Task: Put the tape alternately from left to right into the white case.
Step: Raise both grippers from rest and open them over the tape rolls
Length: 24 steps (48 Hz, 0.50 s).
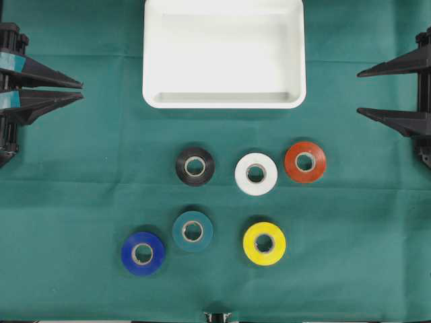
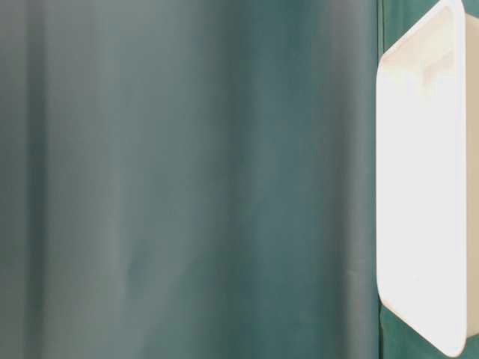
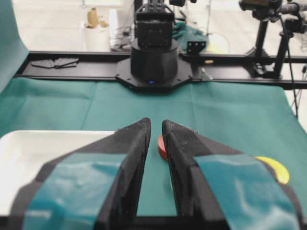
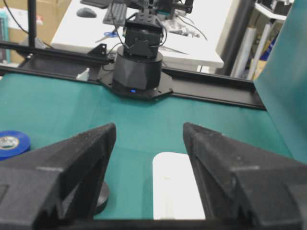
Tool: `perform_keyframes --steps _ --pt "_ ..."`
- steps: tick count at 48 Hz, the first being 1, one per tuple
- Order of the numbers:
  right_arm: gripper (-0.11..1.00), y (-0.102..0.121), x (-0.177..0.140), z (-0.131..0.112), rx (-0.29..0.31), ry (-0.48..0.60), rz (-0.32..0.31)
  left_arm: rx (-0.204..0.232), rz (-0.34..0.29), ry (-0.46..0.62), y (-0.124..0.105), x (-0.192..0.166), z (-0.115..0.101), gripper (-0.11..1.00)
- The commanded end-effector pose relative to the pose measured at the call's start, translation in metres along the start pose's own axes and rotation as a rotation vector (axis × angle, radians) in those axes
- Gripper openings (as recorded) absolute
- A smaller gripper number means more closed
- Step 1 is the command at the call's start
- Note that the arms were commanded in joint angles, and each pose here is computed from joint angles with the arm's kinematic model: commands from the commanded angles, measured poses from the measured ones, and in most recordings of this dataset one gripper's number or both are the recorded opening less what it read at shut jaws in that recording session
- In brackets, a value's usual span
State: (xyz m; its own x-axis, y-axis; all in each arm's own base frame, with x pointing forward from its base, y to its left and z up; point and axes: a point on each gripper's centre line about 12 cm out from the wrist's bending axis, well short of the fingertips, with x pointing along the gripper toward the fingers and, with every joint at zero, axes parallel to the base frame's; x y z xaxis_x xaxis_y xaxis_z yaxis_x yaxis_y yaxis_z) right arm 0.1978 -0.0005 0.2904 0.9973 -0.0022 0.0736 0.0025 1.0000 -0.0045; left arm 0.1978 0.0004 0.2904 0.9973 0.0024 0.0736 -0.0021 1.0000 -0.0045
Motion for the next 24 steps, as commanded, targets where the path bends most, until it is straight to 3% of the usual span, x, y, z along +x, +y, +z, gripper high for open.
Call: perform_keyframes --steps 1,3,8,12,24 --pt "0.24 -0.0006 0.0032 0.0061 0.012 -0.015 -0.003 -0.014 -0.001 -0.034 -0.0006 0.005 0.0129 0.24" --pt "0.22 -0.0006 0.0033 0.0052 0.015 -0.012 -0.003 -0.014 -0.001 -0.032 -0.0007 0.0055 0.0134 0.22" --pt "0.03 -0.0004 0.0037 0.0029 0.023 -0.005 -0.002 -0.022 -0.005 -0.02 -0.0016 0.0077 0.0137 0.04" --pt "-0.07 -0.0003 0.0042 0.0023 0.021 -0.002 -0.001 -0.022 -0.016 -0.004 -0.0038 0.0093 0.0114 0.02" --pt "-0.09 -0.0006 0.0042 0.0017 0.02 0.003 -0.003 -0.027 -0.019 -0.007 -0.0044 0.0074 0.0103 0.02"
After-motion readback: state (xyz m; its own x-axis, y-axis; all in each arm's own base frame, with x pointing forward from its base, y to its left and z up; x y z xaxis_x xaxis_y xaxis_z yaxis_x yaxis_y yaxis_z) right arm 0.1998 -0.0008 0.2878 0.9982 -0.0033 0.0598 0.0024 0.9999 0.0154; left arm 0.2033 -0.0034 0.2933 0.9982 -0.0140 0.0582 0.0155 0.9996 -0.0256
